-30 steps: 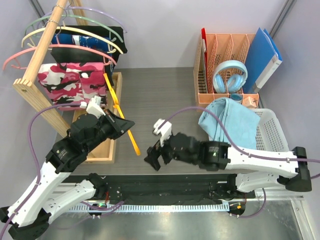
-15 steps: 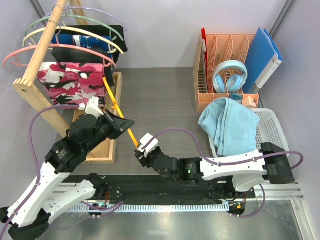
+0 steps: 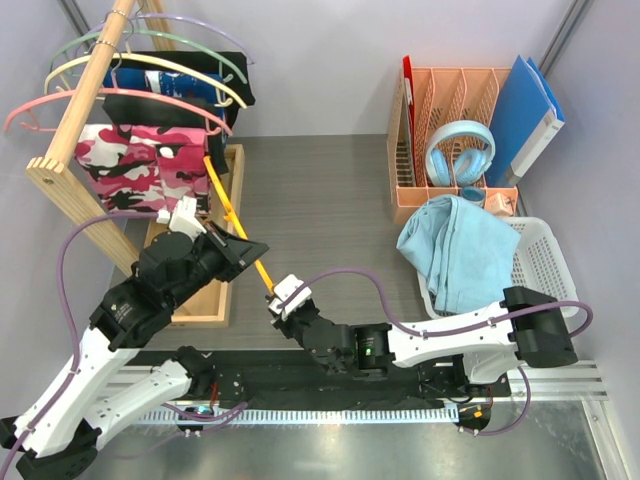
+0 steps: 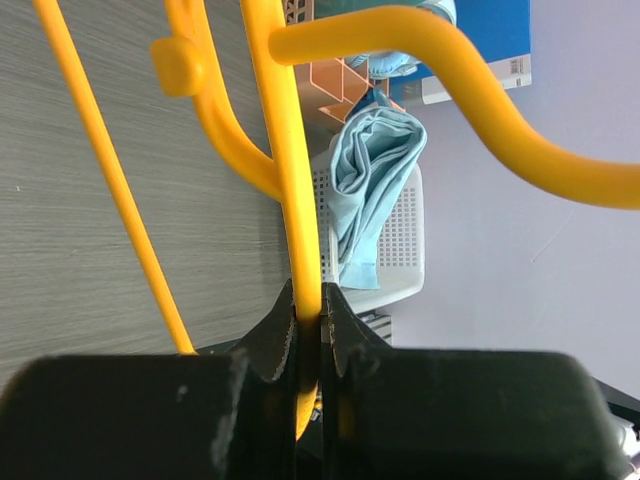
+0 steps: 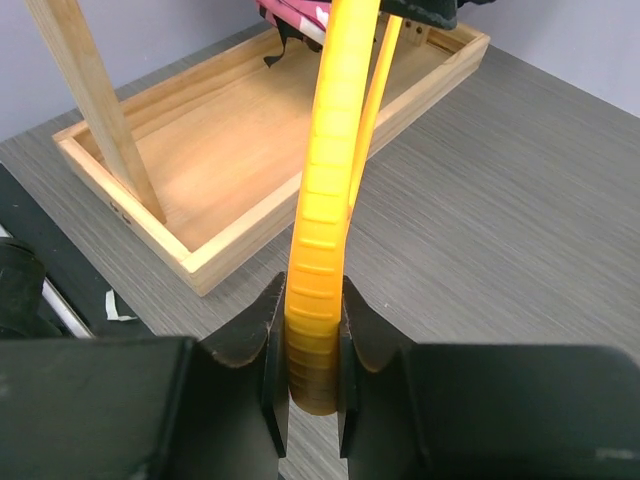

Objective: Remove the trousers from the hanger

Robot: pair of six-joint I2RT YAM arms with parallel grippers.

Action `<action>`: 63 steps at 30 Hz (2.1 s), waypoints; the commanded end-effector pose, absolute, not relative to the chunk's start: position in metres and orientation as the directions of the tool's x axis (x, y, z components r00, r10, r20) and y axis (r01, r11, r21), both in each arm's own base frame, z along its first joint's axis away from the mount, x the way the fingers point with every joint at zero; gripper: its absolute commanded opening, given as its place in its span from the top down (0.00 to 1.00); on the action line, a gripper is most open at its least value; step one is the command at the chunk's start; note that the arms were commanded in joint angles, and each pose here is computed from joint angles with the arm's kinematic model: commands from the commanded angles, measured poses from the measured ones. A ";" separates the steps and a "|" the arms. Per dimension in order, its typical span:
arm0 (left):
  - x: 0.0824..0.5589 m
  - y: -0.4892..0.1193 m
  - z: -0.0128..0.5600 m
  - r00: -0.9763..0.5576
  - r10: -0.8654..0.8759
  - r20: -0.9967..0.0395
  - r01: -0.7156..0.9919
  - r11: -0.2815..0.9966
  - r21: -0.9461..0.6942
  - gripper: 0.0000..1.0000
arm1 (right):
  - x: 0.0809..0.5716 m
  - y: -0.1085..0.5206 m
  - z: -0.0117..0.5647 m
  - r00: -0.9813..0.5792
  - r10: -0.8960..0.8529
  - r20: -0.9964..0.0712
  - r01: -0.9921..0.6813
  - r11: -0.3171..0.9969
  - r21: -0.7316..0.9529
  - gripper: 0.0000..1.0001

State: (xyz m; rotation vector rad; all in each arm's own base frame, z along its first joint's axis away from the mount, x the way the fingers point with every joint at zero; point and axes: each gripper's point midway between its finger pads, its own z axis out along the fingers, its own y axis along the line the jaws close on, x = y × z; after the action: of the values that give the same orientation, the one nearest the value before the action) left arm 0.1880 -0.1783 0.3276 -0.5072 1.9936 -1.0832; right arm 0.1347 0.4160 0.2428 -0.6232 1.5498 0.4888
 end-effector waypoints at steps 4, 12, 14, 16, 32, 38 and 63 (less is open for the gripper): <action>0.187 -0.171 0.341 -0.561 -0.690 -0.458 0.057 0.520 -0.852 0.91 | 0.141 0.413 0.274 -0.033 0.024 -0.999 -0.587 0.808 0.039 0.99; 0.173 -0.167 0.353 -0.538 -0.652 -0.535 0.200 0.517 -0.832 0.32 | 0.139 0.391 0.275 -0.105 0.034 -0.994 -0.569 0.818 0.088 0.99; 0.165 -0.166 0.360 -0.533 -0.642 -0.551 0.253 0.500 -0.828 0.29 | 0.139 0.383 0.271 -0.115 0.008 -0.993 -0.572 0.817 0.072 0.99; 0.160 -0.168 0.362 -0.523 -0.621 -0.584 0.316 0.495 -0.809 0.25 | 0.137 0.376 0.275 -0.134 0.025 -0.991 -0.578 0.810 0.099 0.99; 0.079 -0.165 0.372 -0.501 -0.427 -0.753 0.665 0.368 -0.650 0.18 | 0.099 0.271 0.264 -0.456 -0.154 -0.876 -0.662 0.717 0.218 0.99; 0.050 -0.166 0.364 -0.529 -0.374 -0.762 0.722 0.273 -0.636 0.18 | 0.081 0.269 0.292 -0.465 -0.191 -0.865 -0.763 0.581 0.282 0.99; -0.004 -0.121 0.364 -0.501 -0.434 -0.749 0.746 0.222 -0.628 0.16 | 0.144 0.427 0.490 -0.240 0.004 -0.971 -0.971 -0.020 0.240 0.99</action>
State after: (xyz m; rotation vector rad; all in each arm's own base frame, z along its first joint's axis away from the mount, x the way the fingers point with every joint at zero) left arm 0.0077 -0.1295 0.3591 0.2991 1.5396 -1.4718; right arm 0.1453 0.4238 0.4148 -1.0562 1.6447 1.2909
